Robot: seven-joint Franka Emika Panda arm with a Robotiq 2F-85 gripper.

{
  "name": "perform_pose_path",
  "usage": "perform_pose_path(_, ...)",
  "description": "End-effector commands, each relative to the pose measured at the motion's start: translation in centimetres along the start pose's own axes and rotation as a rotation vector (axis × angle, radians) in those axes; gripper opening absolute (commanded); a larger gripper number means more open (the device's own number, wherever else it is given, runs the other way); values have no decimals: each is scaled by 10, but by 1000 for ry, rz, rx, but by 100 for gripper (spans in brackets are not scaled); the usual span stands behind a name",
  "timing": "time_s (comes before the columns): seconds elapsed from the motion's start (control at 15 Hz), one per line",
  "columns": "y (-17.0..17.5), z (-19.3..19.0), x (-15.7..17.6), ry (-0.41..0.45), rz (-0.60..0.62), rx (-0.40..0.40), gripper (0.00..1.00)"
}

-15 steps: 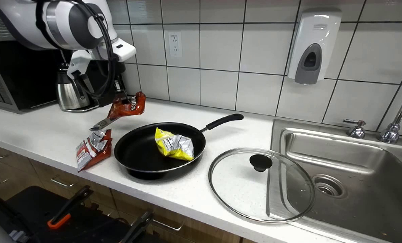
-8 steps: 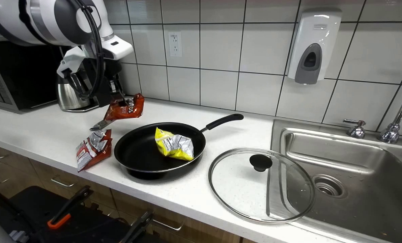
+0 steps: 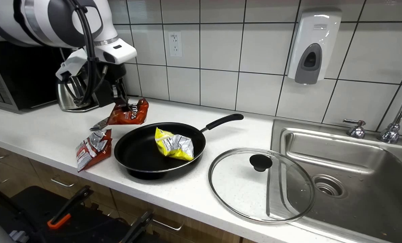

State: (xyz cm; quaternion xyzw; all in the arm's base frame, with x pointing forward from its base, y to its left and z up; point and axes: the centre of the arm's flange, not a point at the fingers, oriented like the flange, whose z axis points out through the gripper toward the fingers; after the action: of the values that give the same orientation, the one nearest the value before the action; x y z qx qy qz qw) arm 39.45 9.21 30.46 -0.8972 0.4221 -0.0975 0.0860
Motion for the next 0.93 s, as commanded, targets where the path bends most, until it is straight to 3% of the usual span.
perform_pose_path(0.0, 28, -5, 9, 16, 25, 20, 0)
perform_pose_path(0.87, 80, 25, 50, -26, 99, 39, 0)
